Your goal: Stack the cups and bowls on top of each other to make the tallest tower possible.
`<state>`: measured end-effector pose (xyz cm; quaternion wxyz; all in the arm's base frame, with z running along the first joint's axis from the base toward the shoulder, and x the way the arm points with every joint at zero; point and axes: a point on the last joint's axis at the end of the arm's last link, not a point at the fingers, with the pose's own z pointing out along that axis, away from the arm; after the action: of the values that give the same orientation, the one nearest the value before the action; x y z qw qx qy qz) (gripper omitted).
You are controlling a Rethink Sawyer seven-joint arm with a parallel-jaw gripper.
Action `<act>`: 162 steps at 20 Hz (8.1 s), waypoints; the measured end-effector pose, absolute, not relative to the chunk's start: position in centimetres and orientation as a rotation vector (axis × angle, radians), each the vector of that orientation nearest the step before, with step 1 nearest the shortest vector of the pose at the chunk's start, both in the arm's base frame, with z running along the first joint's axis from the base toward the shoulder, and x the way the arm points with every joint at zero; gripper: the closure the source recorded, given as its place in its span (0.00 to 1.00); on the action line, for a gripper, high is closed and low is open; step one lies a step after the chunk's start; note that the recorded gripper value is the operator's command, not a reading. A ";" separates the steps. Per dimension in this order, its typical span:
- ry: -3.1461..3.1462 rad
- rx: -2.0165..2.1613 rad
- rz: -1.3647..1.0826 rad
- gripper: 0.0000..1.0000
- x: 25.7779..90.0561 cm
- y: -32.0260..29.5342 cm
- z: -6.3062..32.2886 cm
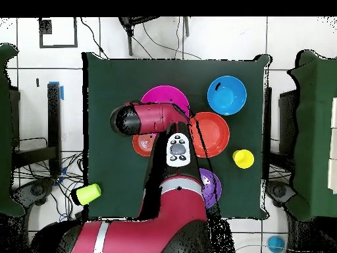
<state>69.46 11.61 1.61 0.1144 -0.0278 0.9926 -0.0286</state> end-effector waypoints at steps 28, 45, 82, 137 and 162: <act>2.923 -0.144 -0.107 0.00 66.8 13.2 -4.4; 2.881 -0.155 -0.176 1.00 67.9 12.3 -1.8; 2.825 -0.078 -0.190 1.00 70.9 11.7 13.4; 2.909 0.038 -0.348 1.00 69.4 -2.0 14.8; 3.006 -0.045 -0.435 1.00 64.1 -3.2 11.6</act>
<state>64.06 -3.17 11.64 0.0518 -0.0149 0.9883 -0.1430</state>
